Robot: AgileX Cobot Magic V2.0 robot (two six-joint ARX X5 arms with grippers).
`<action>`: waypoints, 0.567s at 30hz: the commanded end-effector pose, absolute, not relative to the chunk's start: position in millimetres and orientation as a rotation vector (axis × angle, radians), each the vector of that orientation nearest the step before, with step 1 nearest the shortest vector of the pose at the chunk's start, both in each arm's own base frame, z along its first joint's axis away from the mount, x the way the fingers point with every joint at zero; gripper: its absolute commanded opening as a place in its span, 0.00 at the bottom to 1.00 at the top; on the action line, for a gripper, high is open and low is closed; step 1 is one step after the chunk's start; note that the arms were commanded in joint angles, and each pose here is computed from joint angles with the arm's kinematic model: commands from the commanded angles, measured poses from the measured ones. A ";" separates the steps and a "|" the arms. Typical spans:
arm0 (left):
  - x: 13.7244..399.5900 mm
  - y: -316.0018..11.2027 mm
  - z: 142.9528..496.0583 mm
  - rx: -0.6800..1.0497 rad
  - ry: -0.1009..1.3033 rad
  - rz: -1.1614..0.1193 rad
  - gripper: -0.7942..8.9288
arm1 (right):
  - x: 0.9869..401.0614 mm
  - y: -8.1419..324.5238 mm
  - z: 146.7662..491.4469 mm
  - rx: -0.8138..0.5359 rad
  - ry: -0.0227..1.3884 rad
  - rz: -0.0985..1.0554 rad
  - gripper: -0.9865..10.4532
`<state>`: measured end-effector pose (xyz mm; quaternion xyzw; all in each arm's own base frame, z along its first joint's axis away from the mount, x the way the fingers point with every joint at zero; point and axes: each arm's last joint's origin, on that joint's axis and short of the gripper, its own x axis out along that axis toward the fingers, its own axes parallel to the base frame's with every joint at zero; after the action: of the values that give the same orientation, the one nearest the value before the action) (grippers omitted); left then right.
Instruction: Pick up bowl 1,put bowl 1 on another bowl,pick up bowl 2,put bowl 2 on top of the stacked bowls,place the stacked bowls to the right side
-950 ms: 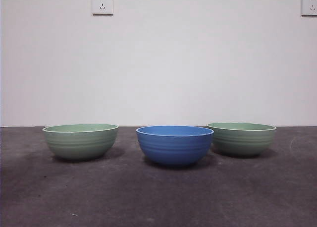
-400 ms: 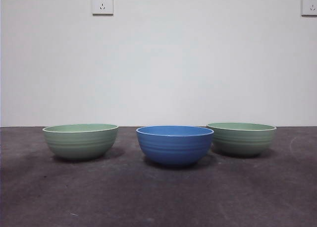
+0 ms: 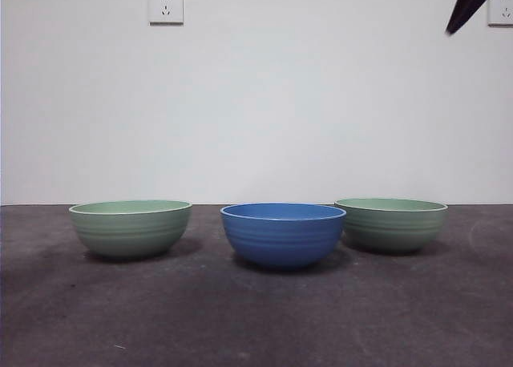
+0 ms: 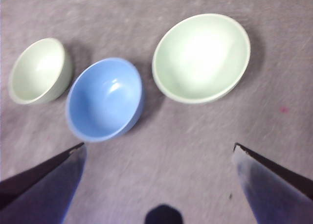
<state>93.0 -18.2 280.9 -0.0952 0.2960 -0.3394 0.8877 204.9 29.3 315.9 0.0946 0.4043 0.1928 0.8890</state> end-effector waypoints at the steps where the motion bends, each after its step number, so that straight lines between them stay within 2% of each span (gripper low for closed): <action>1: 93.2 -18.2 282.0 -0.200 0.609 -0.707 0.72 | 229.9 30.7 310.2 0.197 0.880 0.347 0.52; 10: 93.2 -18.2 282.0 -0.200 0.609 -0.707 0.72 | 304.0 35.5 273.8 0.181 0.981 0.260 0.52; 14: 93.2 -18.2 282.0 -0.200 0.610 -0.707 0.72 | 326.3 37.1 249.2 0.176 1.002 0.242 0.43; 17: 93.2 -18.2 282.0 -0.200 0.610 -0.707 0.72 | 337.3 37.8 232.4 0.179 1.026 0.228 0.42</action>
<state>93.1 -18.2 280.9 -0.0954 0.2964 -0.3394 0.8876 334.2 37.3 236.7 0.0823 0.4860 0.1133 0.8627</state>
